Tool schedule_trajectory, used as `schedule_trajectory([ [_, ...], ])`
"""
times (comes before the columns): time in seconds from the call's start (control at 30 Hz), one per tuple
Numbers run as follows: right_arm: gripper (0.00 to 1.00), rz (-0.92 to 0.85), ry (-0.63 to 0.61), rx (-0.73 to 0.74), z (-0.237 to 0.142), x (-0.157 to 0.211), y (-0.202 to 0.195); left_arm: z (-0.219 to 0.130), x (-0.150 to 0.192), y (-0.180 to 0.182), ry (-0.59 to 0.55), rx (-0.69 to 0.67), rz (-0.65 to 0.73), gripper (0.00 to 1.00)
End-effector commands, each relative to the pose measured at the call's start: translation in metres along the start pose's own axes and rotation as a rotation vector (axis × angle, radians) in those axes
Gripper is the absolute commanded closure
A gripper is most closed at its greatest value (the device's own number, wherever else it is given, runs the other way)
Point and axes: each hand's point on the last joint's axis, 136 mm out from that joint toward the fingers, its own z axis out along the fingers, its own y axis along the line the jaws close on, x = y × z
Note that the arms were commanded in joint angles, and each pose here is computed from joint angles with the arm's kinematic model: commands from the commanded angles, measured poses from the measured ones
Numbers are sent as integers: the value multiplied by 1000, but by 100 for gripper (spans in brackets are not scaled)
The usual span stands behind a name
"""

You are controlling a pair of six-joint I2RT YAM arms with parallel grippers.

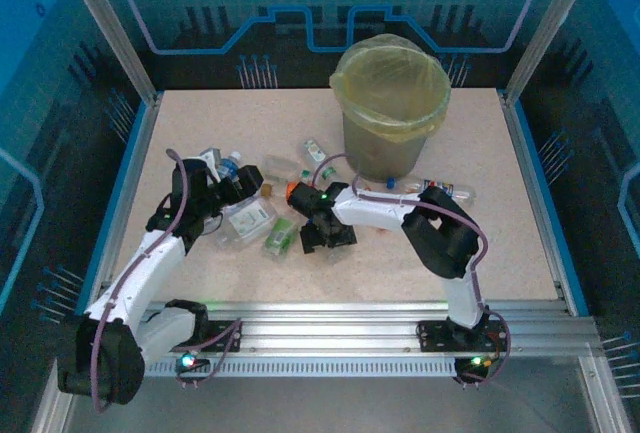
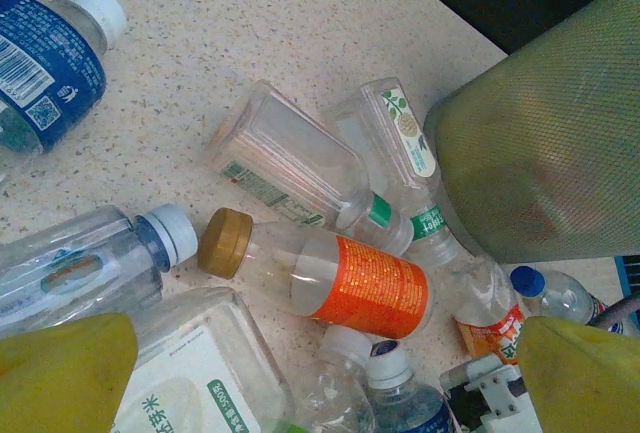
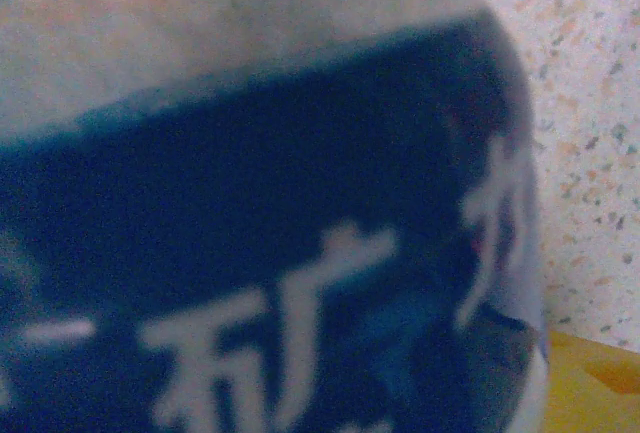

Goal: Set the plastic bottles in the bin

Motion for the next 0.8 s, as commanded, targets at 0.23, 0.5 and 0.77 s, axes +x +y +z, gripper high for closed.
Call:
schedule_trajectory([
  [0.23,26,-53,15,76,-1,0,-9,-4,-2,-4,-8,25,-2,1],
  [0.5,52,-65,-21,94,-25,4,-14,-5,-3,-6,-4,30,-4,1],
  [0.77,62,-56,-95,80,-62,4,-18,-7,-6,-8,-7,29,3,1],
])
